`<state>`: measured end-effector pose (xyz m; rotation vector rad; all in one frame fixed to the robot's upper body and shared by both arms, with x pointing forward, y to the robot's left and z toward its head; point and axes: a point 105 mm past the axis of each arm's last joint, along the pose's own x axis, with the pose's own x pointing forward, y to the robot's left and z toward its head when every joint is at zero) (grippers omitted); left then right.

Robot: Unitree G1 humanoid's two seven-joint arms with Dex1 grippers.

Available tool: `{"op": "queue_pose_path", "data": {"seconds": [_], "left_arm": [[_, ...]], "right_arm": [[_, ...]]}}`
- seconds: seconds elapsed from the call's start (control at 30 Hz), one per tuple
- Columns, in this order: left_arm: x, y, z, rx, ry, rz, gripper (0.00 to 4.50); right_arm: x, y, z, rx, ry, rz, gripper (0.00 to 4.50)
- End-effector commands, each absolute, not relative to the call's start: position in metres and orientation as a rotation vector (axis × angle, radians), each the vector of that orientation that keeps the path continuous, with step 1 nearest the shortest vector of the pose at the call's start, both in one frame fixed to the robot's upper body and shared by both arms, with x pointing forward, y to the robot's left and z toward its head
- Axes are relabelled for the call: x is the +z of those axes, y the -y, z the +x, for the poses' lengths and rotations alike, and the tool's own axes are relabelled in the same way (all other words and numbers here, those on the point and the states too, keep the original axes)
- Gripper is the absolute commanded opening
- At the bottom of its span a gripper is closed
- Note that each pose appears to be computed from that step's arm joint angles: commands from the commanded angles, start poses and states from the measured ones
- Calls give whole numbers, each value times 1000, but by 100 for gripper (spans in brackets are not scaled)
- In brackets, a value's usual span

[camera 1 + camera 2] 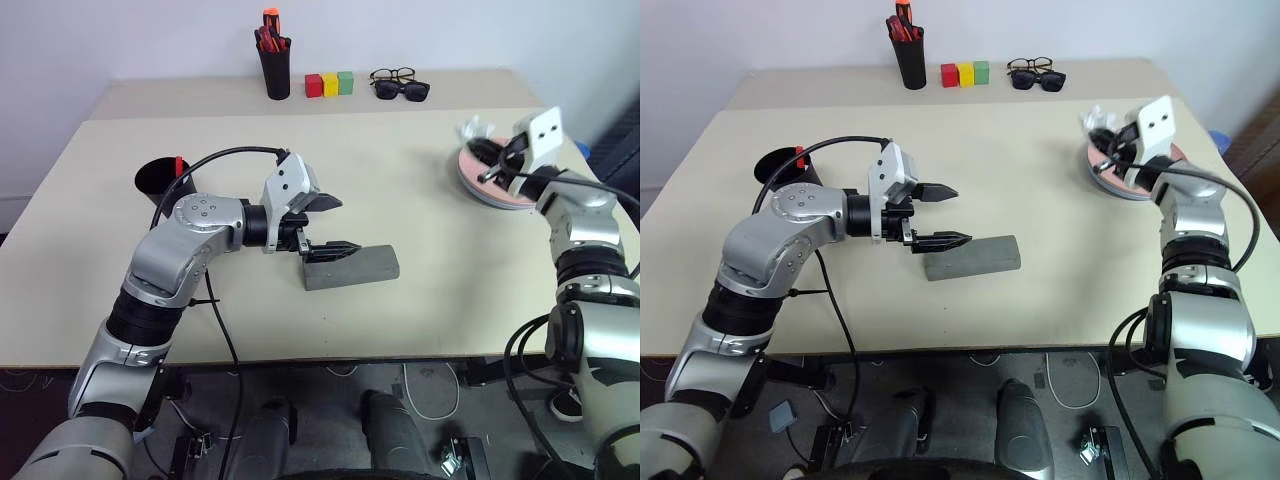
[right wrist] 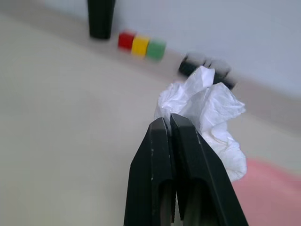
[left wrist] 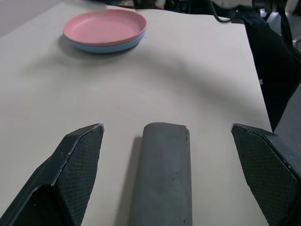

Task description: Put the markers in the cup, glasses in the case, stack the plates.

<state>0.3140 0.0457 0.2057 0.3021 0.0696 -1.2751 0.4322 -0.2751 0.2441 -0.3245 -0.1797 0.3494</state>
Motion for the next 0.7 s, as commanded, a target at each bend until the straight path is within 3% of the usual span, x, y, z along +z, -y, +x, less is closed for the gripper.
{"op": "queue_pose_path", "data": {"seconds": [0.03, 0.07, 0.17, 0.33, 0.5, 0.63, 0.7], "left_arm": [[216, -45, 311, -1276, -13, 301, 450], [217, -45, 312, -1273, -12, 299, 450], [216, -46, 313, -1251, -17, 280, 450], [221, -51, 318, -1177, 15, 225, 450], [232, -71, 335, -923, 263, 207, 450], [211, -92, 334, -826, 243, 259, 450], [195, -100, 326, -881, 176, 206, 450]], "right_arm": [[271, 302, 429, 216, 229, -381, 5], [268, 308, 429, 196, 206, -384, 5], [256, 319, 428, 156, 146, -411, 133], [259, 328, 426, 101, 177, -396, 392], [268, 333, 413, 117, 262, -417, 392], [253, 325, 388, 316, 246, -417, 392], [243, 326, 368, 359, 221, -420, 392]]}}
